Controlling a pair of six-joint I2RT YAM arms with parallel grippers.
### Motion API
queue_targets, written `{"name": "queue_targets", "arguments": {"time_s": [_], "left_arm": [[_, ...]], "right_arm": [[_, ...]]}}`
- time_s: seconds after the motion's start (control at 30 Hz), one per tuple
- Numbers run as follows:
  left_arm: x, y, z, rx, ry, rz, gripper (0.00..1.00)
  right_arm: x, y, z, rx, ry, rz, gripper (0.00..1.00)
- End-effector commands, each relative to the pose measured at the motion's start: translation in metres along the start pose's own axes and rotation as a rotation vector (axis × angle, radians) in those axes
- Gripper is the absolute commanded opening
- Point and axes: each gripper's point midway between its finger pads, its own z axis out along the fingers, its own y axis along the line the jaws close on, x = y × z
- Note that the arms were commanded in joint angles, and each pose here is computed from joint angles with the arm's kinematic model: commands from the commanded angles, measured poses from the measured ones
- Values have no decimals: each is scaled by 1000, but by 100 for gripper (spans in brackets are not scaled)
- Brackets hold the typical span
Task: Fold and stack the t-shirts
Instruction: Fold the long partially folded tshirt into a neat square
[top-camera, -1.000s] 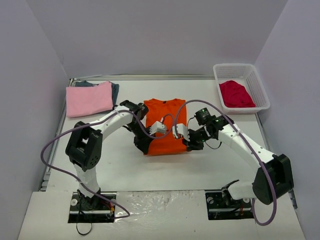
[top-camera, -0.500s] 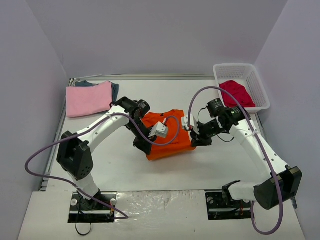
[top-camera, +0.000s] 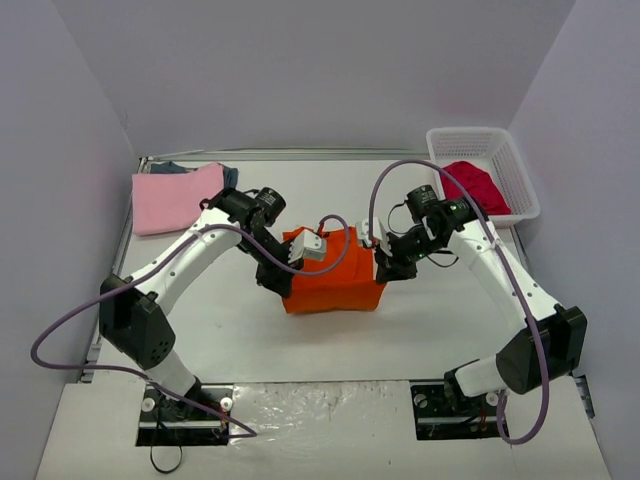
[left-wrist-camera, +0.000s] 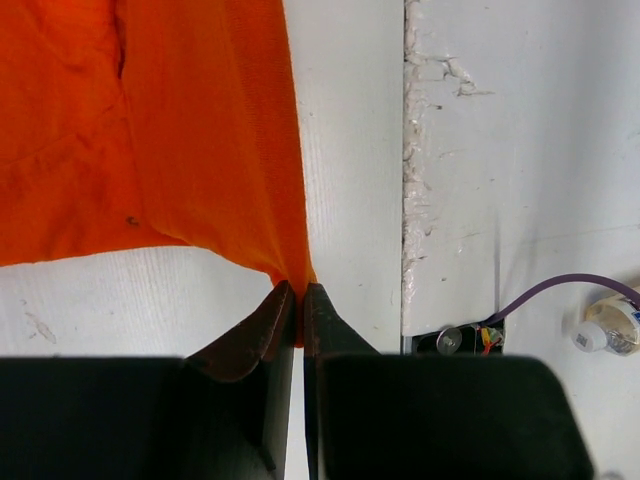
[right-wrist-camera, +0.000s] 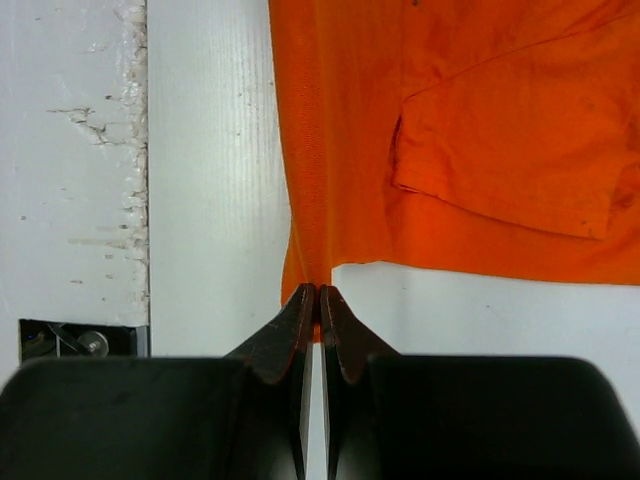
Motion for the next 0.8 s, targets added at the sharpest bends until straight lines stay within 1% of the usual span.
{"name": "queue_targets", "arguments": {"time_s": [0.0, 0.1, 0.4, 0.53, 0.6, 0.77], "left_arm": [[7, 1, -12, -22, 46, -46, 2], [8, 13, -12, -32, 60, -50, 2], [-1, 55, -29, -113, 43, -45, 2], [-3, 71, -35, -114, 51, -54, 2], [-8, 79, -40, -128, 43, -35, 2], [-6, 101, -41, -121, 55, -55, 2]], "right_arm": [[-1, -15, -7, 17, 14, -8, 0], [-1, -28, -6, 20, 19, -10, 0], [-2, -71, -9, 53, 31, -13, 0], [1, -92, -9, 63, 35, -3, 0], [-1, -103, -14, 83, 29, -12, 0], [5, -129, -9, 82, 32, 3, 0]]}}
